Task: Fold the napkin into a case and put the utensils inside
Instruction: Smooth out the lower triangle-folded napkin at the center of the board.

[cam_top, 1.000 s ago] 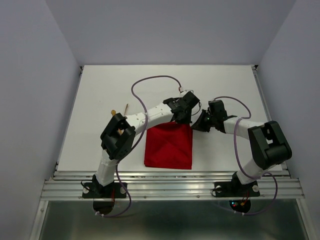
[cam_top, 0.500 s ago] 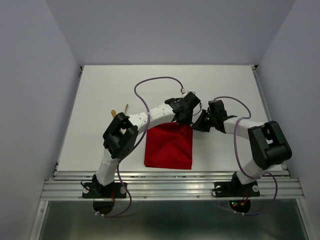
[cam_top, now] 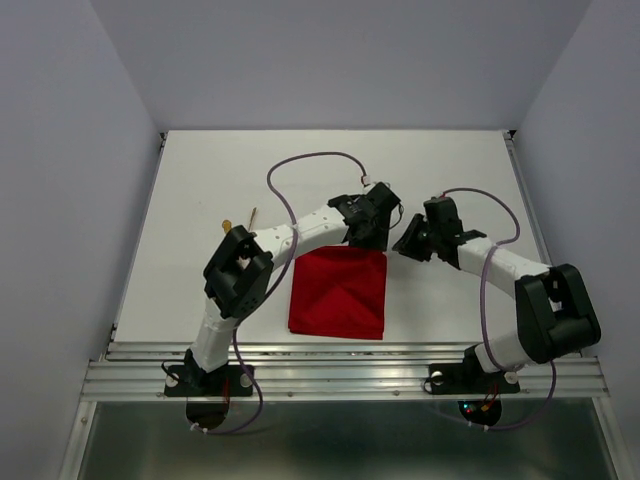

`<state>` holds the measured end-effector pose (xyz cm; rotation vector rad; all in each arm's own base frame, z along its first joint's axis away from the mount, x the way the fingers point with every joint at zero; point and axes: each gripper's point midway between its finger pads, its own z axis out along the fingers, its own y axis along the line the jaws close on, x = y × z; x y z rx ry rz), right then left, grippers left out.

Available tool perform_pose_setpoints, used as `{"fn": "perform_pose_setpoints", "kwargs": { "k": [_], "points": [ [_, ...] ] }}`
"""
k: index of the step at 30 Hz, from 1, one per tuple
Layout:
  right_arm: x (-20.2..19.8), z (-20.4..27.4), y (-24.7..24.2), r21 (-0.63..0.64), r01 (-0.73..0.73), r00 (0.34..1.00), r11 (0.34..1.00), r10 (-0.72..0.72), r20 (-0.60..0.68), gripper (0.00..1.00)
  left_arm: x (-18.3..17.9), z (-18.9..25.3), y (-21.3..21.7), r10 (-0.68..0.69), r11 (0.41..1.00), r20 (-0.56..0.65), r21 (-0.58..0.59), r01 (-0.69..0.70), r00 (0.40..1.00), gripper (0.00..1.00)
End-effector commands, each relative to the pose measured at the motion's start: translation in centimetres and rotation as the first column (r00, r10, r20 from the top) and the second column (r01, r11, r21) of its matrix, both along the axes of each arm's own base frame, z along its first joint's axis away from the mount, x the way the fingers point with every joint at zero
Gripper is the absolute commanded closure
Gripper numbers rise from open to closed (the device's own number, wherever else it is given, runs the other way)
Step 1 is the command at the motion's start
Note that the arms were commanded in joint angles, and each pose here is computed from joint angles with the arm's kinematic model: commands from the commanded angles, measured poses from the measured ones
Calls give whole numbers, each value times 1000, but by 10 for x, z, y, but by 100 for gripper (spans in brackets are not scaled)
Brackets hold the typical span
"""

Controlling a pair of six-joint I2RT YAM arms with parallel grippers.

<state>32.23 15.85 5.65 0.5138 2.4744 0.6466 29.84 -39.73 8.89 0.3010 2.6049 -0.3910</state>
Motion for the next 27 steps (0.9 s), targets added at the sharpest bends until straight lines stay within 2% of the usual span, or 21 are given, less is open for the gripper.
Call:
{"fn": "perform_pose_setpoints", "kwargs": {
  "k": [1,4,6,7,12,14,16,19,24,27],
  "points": [
    [-2,15,-13,-74,20,999,997,-18,29,67,1,69,6,21,996,105,-91,-11,994,46],
    [-23,11,-9,-42,-28,1000,999,28,1,67,-14,68,16,12,995,91,-100,-3,996,53],
    [-45,10,-2,-32,-63,998,998,62,-17,67,-33,58,21,-23,996,67,-90,29,997,62],
    [-51,14,1,-22,-69,998,997,69,-11,67,-40,55,22,-36,996,60,-84,41,998,63],
    [-101,6,21,29,-134,988,991,136,-71,67,-105,28,14,-136,991,11,-15,136,991,64],
    [-118,-1,25,57,-145,984,988,150,-98,67,-120,15,18,-141,990,-10,11,141,990,63],
    [-133,1,34,78,-171,979,982,178,-101,67,-131,14,15,-140,990,-31,-33,139,990,63],
    [-146,-3,40,98,-192,973,976,203,-108,64,-139,9,21,-123,990,-50,-71,119,991,63],
    [-167,-15,47,100,-226,957,969,240,-163,61,-139,-1,39,-77,997,-53,-16,77,996,63],
    [-180,-24,53,107,-249,944,963,266,-195,60,-139,-8,50,-50,999,-67,-25,48,996,64]
  ]
}}
